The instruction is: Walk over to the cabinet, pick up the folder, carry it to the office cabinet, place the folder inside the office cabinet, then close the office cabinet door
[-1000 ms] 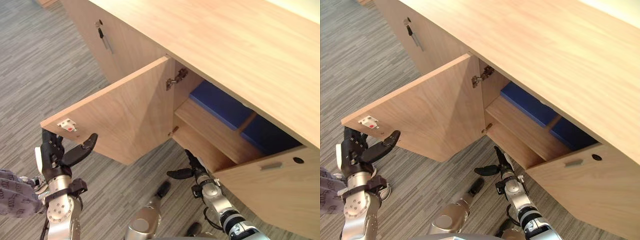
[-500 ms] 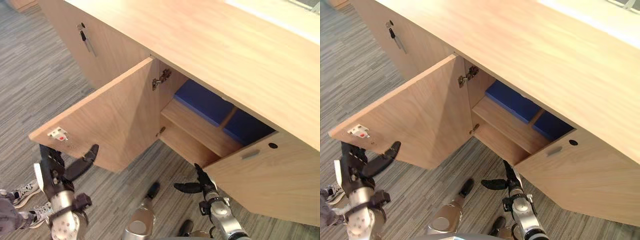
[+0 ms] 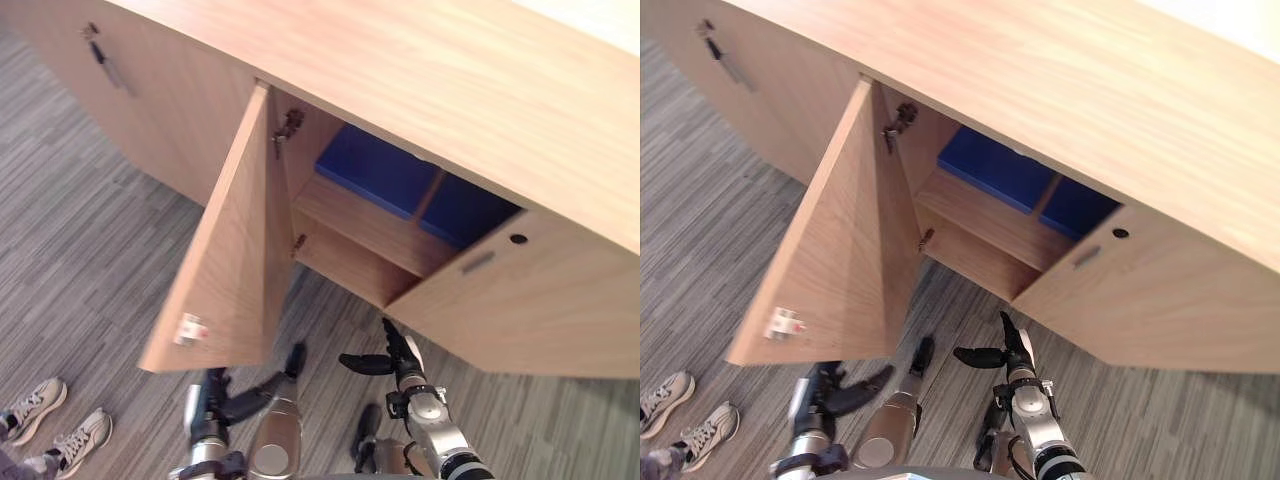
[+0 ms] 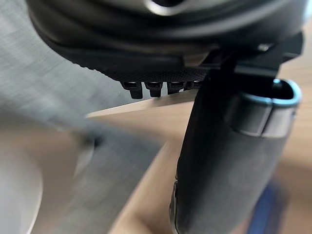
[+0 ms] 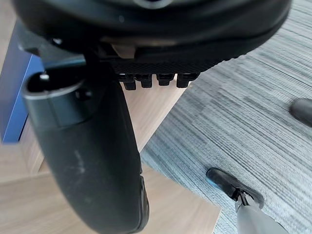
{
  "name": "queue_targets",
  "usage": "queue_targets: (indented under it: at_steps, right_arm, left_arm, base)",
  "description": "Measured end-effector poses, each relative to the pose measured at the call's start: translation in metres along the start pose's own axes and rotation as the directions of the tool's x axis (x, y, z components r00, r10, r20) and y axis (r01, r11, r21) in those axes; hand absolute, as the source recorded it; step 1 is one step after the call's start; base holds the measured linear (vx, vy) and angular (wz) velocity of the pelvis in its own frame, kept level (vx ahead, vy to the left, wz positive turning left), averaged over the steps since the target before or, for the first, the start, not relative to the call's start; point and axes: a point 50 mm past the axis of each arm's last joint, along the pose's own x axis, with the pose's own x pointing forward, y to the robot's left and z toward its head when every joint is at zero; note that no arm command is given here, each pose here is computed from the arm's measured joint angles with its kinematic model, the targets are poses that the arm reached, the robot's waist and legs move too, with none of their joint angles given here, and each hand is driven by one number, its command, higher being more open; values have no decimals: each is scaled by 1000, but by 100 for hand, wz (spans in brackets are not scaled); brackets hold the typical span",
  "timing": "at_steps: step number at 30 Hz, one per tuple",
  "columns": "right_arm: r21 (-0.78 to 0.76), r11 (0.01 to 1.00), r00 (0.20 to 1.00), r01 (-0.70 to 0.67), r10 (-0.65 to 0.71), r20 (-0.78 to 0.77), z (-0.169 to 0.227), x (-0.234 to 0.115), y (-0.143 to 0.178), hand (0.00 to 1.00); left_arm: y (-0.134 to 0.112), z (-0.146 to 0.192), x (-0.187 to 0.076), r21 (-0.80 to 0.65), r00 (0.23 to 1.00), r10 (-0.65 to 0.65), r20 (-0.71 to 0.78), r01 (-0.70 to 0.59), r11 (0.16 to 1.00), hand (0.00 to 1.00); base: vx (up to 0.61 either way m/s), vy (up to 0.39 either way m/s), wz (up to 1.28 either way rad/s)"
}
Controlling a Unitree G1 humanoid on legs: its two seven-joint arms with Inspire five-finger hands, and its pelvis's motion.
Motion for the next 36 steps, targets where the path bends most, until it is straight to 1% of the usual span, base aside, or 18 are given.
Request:
queue_targets:
  at_steps: [2,5,6,7,9,11,13,14,16,19,22,25,27,28,29,31,34,36]
  right_arm:
    - [-1,1000,1000,-23,23,14,5,2,9,100]
    - [10,1000,1000,-22,22,-3,0,-1,11,100]
    - [10,1000,1000,-20,20,-20,-4,-2,11,100]
    - [14,1000,999,-18,19,-41,-9,-3,10,100]
    - [13,1000,998,-14,15,-66,-15,-5,9,100]
    - [14,1000,997,-9,10,-83,-21,-8,6,100]
    - [39,999,992,32,-27,-123,-34,-14,-6,100]
    - [48,998,990,45,-38,-136,-38,-16,-10,100]
    - [70,995,984,76,-63,-168,-47,-20,-24,100]
    - [79,992,982,95,-80,-169,-48,-20,-34,100]
    - [72,992,980,104,-90,-176,-50,-21,-41,100]
    - [92,991,979,99,-80,-188,-52,-21,-37,100]
    - [96,989,972,109,-86,-219,-58,-23,-38,100]
    - [100,988,971,116,-92,-222,-58,-23,-39,100]
    - [106,986,969,131,-104,-225,-58,-23,-42,100]
    - [112,977,961,184,-154,-231,-59,-24,-52,100]
    - [104,967,950,231,-202,-236,-60,-25,-64,100]
    - [100,961,943,258,-228,-244,-63,-28,-71,100]
  left_arm:
    - [-18,33,35,92,989,-126,83,118,989,100]
    - [-44,64,61,168,957,-244,159,217,961,100]
    - [-56,84,69,185,934,-284,217,246,951,100]
    - [-65,104,75,195,914,-297,276,249,949,100]
    - [-68,133,84,183,893,-266,362,211,960,100]
    - [-62,156,92,186,881,-208,424,140,973,100]
    - [-43,166,102,236,892,-124,436,20,972,100]
    - [-36,164,104,245,897,-99,430,-10,970,100]
    - [-6,170,113,297,904,-16,427,-124,947,100]
    - [16,187,119,318,895,36,444,-195,928,100]
    - [15,182,118,328,901,26,432,-184,926,100]
    - [9,160,102,300,907,-4,421,-135,944,100]
    - [0,125,82,239,926,-36,377,-59,969,100]
    - [-1,114,78,226,934,-38,355,-46,973,100]
    - [-1,97,71,205,950,-35,311,-31,978,100]
    - [3,50,57,169,989,-15,150,-10,986,100]
    - [17,2,42,134,998,44,-39,-39,990,100]
    - [33,-28,29,131,981,102,-165,-81,988,100]
  base:
    - [12,94,-95]
    - [-28,73,-62]
    - [-1,41,-66]
    - [4,20,-68]
    - [46,-31,-63]
    - [60,-48,-46]
    - [99,-68,-23]
    - [91,-63,-7]
    - [73,-62,-2]
    - [42,-45,-3]
    - [29,-11,3]
    - [36,7,-2]
    - [35,8,-8]
    - [27,5,-10]
    - [28,1,-12]
    - [30,-6,-17]
    - [39,-15,-14]
    - [39,-9,0]
